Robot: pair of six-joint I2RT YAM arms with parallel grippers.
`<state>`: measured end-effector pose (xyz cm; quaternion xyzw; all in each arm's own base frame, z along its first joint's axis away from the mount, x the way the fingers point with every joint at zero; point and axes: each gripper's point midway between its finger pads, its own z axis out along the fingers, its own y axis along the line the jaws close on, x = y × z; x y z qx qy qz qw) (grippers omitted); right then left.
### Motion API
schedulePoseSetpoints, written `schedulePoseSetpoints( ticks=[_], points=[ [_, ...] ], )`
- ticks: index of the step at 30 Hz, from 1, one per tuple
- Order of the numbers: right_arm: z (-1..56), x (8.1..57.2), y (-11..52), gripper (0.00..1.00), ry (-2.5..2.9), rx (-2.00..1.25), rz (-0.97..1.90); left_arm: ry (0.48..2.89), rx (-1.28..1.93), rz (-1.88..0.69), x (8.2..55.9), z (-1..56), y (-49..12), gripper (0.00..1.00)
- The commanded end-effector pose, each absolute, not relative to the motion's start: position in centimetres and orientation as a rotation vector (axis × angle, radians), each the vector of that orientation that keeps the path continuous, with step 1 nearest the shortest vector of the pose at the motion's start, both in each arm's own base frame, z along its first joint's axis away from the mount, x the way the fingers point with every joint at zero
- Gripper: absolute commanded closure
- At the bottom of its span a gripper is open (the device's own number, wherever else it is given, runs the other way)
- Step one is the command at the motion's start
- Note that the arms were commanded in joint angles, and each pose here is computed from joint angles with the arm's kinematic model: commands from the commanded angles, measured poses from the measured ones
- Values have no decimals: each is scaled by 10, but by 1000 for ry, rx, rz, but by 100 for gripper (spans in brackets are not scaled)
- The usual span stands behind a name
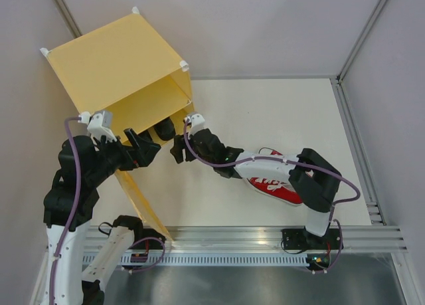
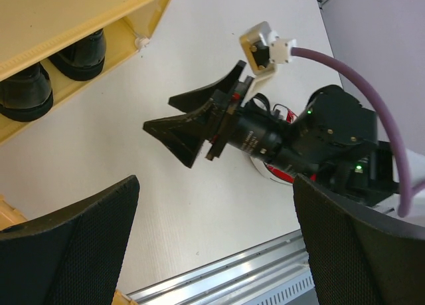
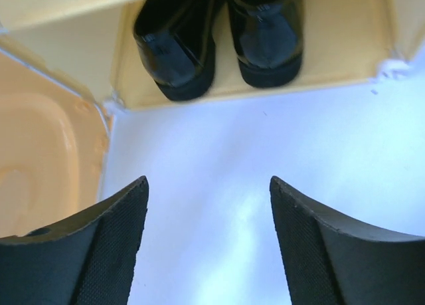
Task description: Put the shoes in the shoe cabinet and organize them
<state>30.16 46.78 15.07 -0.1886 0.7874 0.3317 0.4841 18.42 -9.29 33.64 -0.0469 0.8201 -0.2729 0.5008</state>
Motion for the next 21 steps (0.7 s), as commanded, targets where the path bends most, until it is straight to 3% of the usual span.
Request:
schedulePoseSetpoints(
  ticks=[1,7,16,21],
  points=[
    [137,290,414,21,2045,-495,616,1996,-157,-579,178,332,-79,0],
    [134,268,326,11,2174,-429,410,1978,-153,-578,176,334,-79,0],
    [115,246,199,8,2346,-150,198,1944,-121,-581,176,340,-80,0],
    [100,226,158,7,2429,-8,95,1922,-107,-571,174,343,-78,0]
  ],
)
